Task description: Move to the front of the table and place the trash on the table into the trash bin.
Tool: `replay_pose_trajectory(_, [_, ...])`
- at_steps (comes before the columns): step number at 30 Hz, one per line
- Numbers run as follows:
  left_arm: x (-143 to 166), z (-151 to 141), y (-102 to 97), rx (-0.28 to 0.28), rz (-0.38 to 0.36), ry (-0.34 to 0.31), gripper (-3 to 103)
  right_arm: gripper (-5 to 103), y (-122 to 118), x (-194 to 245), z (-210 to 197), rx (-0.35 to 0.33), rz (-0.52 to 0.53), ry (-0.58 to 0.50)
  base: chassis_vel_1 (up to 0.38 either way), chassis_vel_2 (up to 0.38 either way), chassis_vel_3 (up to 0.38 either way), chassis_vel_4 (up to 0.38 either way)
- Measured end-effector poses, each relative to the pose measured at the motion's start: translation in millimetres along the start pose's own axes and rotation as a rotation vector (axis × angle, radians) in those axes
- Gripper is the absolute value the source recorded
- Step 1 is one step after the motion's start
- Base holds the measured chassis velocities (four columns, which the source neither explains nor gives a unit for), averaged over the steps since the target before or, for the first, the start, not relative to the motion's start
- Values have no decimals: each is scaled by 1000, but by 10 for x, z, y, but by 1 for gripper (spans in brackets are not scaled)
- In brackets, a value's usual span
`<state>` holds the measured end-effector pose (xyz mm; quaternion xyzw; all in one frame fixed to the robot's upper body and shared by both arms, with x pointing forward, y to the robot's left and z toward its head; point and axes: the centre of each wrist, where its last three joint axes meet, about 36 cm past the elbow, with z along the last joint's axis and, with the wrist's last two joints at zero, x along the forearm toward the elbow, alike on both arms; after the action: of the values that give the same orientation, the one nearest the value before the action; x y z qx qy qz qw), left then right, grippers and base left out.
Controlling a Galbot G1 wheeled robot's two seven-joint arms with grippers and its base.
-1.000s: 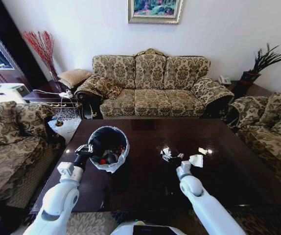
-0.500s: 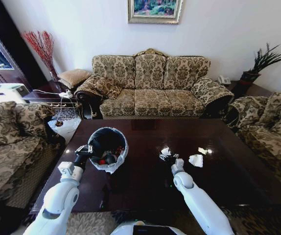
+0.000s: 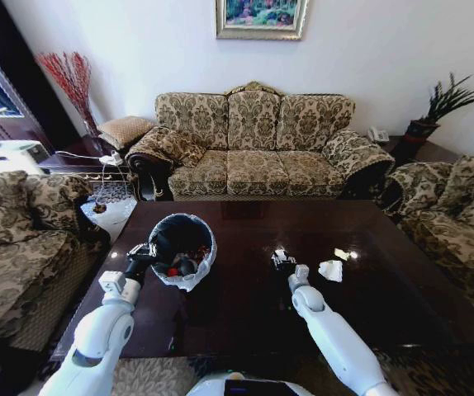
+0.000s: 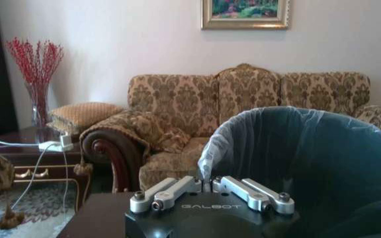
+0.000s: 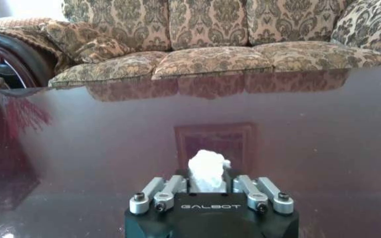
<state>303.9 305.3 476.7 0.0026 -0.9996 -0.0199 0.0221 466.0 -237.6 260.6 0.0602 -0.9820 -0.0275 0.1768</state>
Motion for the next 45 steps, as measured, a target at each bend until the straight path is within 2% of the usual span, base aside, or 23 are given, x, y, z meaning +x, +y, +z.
replay_pose_trajectory(2, [2,-21,-6,1,2,-4,3,22,3,11,-9,1,1,-5,0,0,0,0])
replay_pose_trajectory(4, [1,-23,-7,1,3,-4,3,22,3,15,-17,2,2,-8,0,0,0,0])
replay_pose_trajectory(5, [1,-23,-12,2,3,-4,3,11,2,28,-43,8,6,-16,0,0,0,0])
replay_pose_trajectory(7, [1,-23,-14,2,4,-4,3,11,-3,34,-56,13,9,-21,0,0,0,0])
replay_pose_trajectory(10, [4,-44,-22,0,9,-8,3,-2,-16,80,-209,34,28,-71,0,0,0,0])
replay_pose_trajectory(12, [4,-55,-19,-2,12,-9,3,-2,-8,114,-303,37,27,-94,0,0,0,0])
replay_pose_trajectory(14, [-16,-86,-3,-12,20,-12,3,-2,67,302,-733,38,-3,-173,0,0,0,0])
replay_pose_trajectory(15, [-16,-86,-3,-12,20,-12,3,-2,67,302,-733,38,-3,-173,0,0,0,0])
replay_pose_trajectory(16, [-40,-113,3,-19,29,-14,3,-2,155,512,-1103,37,-49,-231,0,0,0,0])
replay_pose_trajectory(18, [-50,-119,4,-20,33,-14,3,-2,183,580,-1215,36,-67,-248,0,0,0,0])
replay_pose_trajectory(20, [-89,-116,25,-35,43,-7,3,-2,393,964,-1840,44,-192,-329,0,0,0,0])
replay_pose_trajectory(22, [-94,-111,34,-39,43,-4,3,-2,441,1023,-1965,50,-223,-343,0,0,0,0])
replay_pose_trajectory(24, [-191,-127,71,-63,63,5,3,-2,479,1233,-2369,126,-354,-397,0,0,0,0])
replay_pose_trajectory(25, [-191,-127,71,-63,63,5,3,-2,479,1233,-2369,126,-354,-397,0,0,0,0])
replay_pose_trajectory(27, [-304,-188,101,-85,98,12,3,-1,486,1416,-2668,182,-479,-426,0,0,0,0])
replay_pose_trajectory(29, [-384,-251,123,-95,130,20,3,0,559,1613,-2900,185,-587,-423,0,0,0,0])
replay_pose_trajectory(30, [-384,-251,123,-95,130,20,3,0,559,1613,-2900,185,-587,-423,0,0,0,0])
replay_pose_trajectory(32, [-481,-322,135,-100,174,35,3,0,689,1853,-3104,162,-740,-381,0,0,0,0])
replay_pose_trajectory(33, [-481,-322,135,-100,174,35,3,0,689,1853,-3104,162,-740,-381,0,0,0,0])
replay_pose_trajectory(35, [-546,-384,95,-86,225,54,3,0,830,1917,-3172,142,-853,-320,0,0,0,0])
replay_pose_trajectory(37, [-556,-392,84,-83,234,57,3,0,867,1914,-3184,141,-871,-311,0,0,0,0])
replay_pose_trajectory(39, [-604,-408,22,-83,267,65,3,0,1013,1801,-3181,160,-910,-276,0,0,0,0])
replay_pose_trajectory(45, [-648,-362,-1,-78,269,74,3,0,1136,1571,-3041,221,-896,-215,0,0,0,0])
